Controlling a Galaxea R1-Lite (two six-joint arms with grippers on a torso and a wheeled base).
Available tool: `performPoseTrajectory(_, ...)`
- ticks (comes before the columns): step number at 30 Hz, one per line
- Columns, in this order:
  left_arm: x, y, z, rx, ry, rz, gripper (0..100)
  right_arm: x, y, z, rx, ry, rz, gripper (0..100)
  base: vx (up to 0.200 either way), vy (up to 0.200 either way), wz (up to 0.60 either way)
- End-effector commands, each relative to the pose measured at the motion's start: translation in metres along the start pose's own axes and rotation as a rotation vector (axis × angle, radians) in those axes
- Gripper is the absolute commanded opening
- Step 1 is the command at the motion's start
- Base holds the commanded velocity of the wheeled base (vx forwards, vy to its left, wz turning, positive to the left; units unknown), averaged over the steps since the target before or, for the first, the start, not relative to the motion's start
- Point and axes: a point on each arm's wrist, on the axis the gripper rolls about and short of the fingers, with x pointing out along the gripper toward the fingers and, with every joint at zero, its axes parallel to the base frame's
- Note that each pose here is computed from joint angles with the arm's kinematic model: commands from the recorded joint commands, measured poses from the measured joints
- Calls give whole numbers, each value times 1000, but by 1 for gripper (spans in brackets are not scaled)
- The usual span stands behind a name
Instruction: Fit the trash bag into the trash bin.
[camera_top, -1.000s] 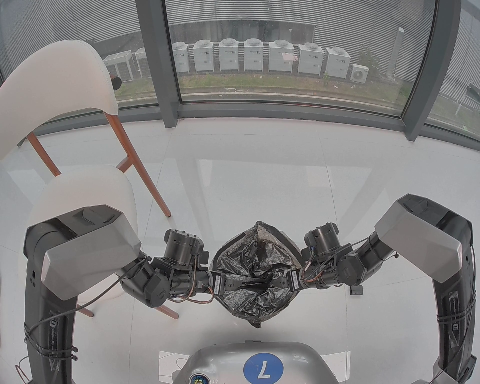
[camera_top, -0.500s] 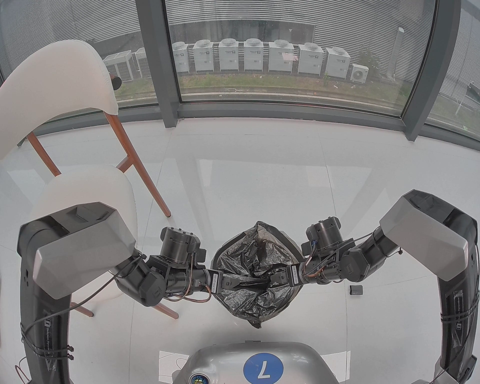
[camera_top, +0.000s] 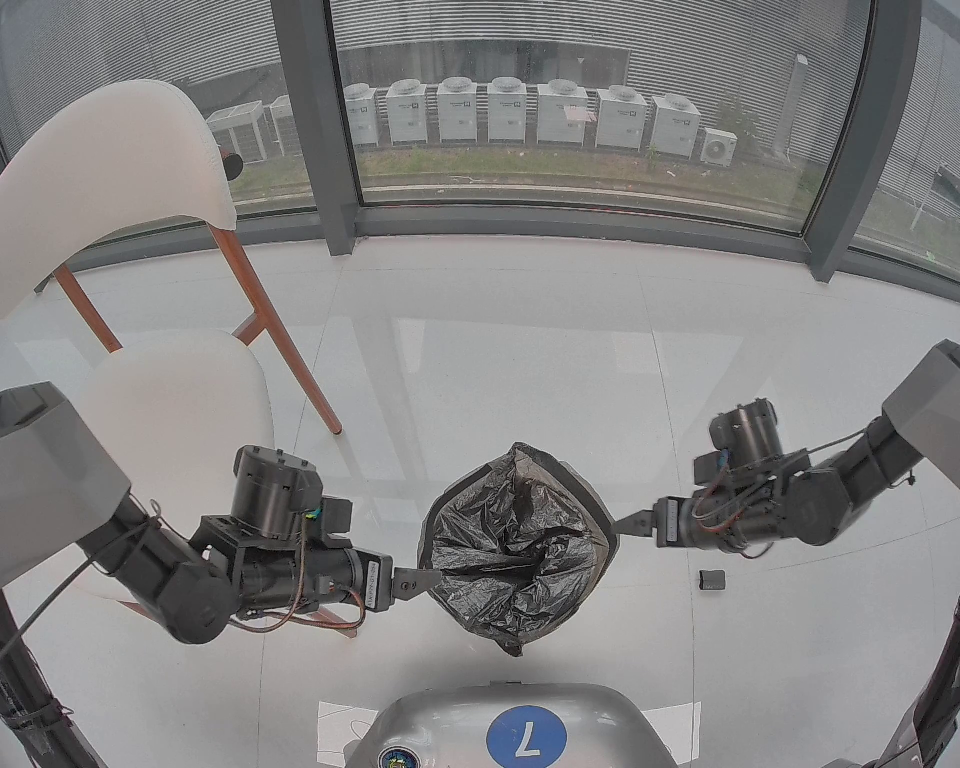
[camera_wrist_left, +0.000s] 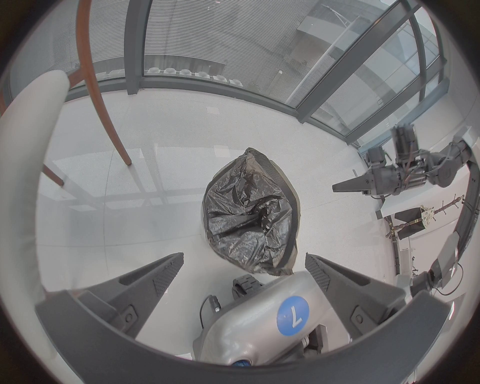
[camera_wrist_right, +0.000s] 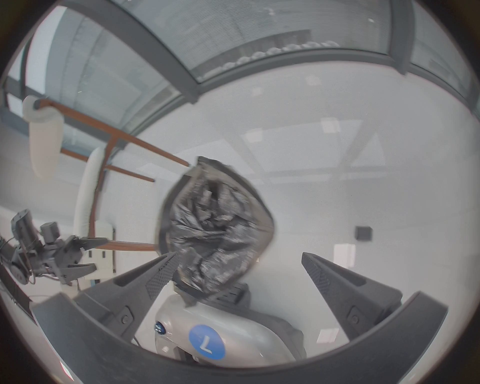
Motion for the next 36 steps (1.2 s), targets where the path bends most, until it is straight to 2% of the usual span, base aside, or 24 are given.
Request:
performPoseTrajectory(1,-49,-9,-9,-15,-81,-18,100,-59,-53,-20,155,-41,-160,100,0,0,0)
performPoseTrajectory(7,-58,-13,-3,-150,-290,-74,100,-81,-70,-34,210,-45,-209,100,0,0,0)
performPoseTrajectory(11,-63,-12,-9,-160,-357,-53,100,-90,-84,-46,246,-60,-239,100,0,0,0)
performPoseTrajectory(17,-73,-14,-23,-158,-338,-40,100,-99,-94,-78,265,-91,-254,100,0,0,0)
performPoseTrajectory(21,-81,-16,-19,-163,-390,-5,100,-105,-98,-99,267,-137,-267,100,0,0,0)
performPoseTrajectory(28,-88,-17,-9,-169,-455,14,100,-112,-103,-115,280,-152,-284,100,0,0,0)
performPoseTrajectory(36,-96,-18,-10,-166,-476,22,100,-114,-105,-123,264,-126,-294,100,0,-200,0)
